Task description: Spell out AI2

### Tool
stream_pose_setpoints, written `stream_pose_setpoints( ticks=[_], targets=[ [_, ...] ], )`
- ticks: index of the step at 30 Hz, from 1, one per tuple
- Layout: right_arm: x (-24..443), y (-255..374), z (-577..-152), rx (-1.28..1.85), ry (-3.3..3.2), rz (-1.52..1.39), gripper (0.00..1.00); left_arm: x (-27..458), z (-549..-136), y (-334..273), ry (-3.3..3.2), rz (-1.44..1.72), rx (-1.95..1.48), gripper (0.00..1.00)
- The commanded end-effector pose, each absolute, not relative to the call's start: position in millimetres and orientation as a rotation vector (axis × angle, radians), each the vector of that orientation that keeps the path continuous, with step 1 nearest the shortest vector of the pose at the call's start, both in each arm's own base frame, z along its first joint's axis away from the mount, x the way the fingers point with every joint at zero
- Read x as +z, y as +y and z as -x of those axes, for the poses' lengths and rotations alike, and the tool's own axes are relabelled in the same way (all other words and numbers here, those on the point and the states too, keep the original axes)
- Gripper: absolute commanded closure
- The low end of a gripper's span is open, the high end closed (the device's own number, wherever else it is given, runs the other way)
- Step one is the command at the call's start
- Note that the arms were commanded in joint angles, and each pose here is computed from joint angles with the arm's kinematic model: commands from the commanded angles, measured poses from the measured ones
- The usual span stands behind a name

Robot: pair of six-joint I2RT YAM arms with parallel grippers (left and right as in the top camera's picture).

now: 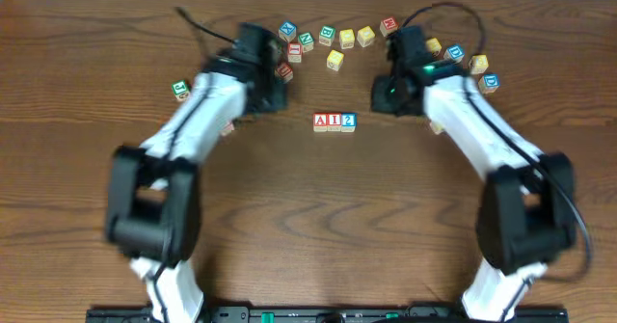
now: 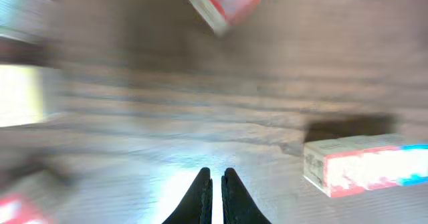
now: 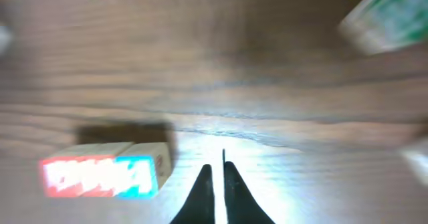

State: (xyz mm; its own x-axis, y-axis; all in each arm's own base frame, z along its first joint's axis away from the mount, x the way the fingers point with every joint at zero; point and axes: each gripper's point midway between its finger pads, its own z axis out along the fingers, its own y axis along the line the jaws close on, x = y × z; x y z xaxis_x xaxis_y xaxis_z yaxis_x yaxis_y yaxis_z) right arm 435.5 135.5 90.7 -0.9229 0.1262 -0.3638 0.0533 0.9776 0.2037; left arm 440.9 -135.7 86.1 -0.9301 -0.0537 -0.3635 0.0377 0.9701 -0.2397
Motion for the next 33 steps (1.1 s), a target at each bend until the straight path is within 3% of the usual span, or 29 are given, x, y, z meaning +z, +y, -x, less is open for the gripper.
stream_pose_setpoints(
  ticks=[1,3,5,8,9,10,12,14,15,16,25,33],
  targets=[
    [153,122,-430,0.269,2.624,-0.021,0.92,173,-440,-103,2.557,0.054,-0.352,0.92],
    [177,115,-417,0.261,2.596,0.006,0.86,206,-434,-84,2.487,0.094,-0.347,0.92],
    [202,108,-401,0.254,2.569,0.016,0.81,237,-423,-66,2.423,0.133,-0.337,0.76],
    [234,101,-378,0.261,2.527,0.013,0.71,268,-406,-47,2.359,0.173,-0.323,0.67],
    [246,99,-369,0.265,2.507,0.013,0.64,276,-400,-43,2.343,0.184,-0.319,0.43],
    [255,97,-362,0.270,2.489,0.014,0.58,283,-396,-39,2.329,0.191,-0.316,0.02],
    [278,93,-344,0.281,2.442,0.016,0.48,295,-387,-34,2.301,0.200,-0.312,0.03],
    [298,89,-327,0.292,2.392,0.016,0.31,304,-383,-33,2.278,0.199,-0.312,0.03],
    [308,87,-319,0.298,2.365,0.017,0.19,307,-381,-33,2.270,0.197,-0.313,0.02],
    [317,85,-311,0.303,2.337,0.018,0.01,308,-380,-33,2.265,0.196,-0.313,0.02],
    [381,74,-235,0.393,2.118,0.051,0.01,308,-381,-33,2.267,0.197,-0.313,0.02],
    [389,59,-187,0.352,2.062,0.091,0.01,308,-381,-33,2.267,0.196,-0.313,0.02]
  ],
)
